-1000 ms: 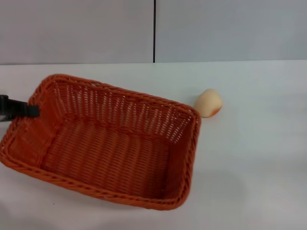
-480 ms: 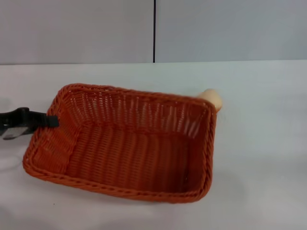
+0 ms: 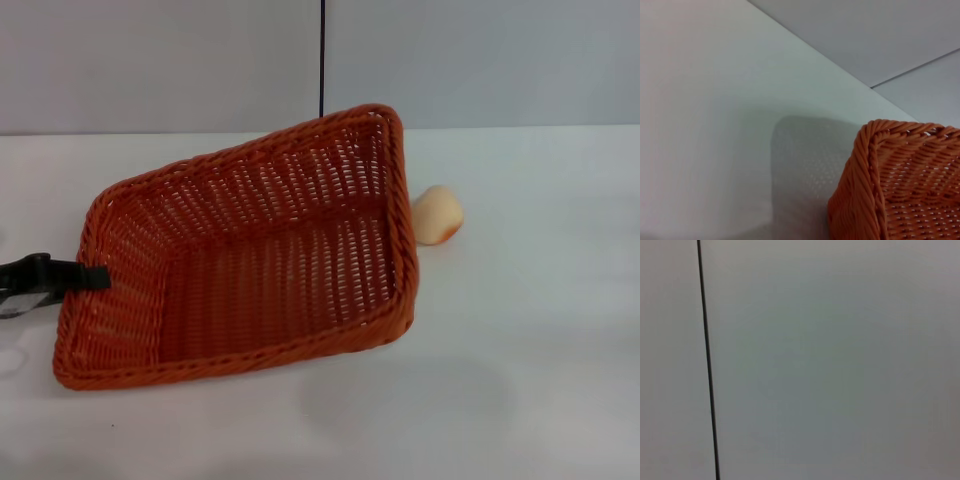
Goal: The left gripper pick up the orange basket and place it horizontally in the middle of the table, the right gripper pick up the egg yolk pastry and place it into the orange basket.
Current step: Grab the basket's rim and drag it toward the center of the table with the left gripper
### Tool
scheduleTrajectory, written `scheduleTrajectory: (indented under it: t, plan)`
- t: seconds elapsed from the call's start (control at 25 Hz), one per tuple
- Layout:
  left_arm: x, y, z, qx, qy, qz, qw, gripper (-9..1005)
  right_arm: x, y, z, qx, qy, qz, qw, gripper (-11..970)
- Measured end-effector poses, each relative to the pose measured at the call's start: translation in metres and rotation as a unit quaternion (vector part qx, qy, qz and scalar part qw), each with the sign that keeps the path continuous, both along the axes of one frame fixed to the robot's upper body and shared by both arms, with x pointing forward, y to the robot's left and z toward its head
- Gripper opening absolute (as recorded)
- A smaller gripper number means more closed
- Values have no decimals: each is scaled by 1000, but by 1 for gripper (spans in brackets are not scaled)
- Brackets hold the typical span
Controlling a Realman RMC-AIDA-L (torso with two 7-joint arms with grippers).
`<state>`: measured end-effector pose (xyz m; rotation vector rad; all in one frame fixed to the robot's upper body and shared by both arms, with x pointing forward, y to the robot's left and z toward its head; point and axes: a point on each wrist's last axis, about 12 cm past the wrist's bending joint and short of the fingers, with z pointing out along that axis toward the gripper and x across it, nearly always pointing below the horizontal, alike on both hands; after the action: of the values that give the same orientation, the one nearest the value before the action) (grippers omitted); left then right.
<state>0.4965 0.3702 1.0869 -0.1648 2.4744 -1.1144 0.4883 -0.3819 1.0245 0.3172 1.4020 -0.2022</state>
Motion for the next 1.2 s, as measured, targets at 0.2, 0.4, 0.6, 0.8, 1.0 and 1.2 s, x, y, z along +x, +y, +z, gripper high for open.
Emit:
scheduleTrajectory:
  t: [0.2,0.4,0.6,0.8,1.0,1.2]
  plan:
    - [-1,-1,4,-11,-11,-12,1000,163,6,1,2,1,-1,4,1000,563]
    - [1,2,15,-23,-34,-27,999,162,8,1,3,2,0,6,1000,562]
    - [4,2,21,-36,-49,-31,998,163,8,1,1,5,4,3,1000,561]
    - [3,1,22,-40,-51,-39,997,169,8,0,1,5,4,1,1000,560]
    - [2,1,24,-44,-49,-48,997,175,8,0,2,5,3,0,1000,559]
    - [-1,0,27,-52,-46,-64,996,182,10,0,3,4,1,1,1000,558]
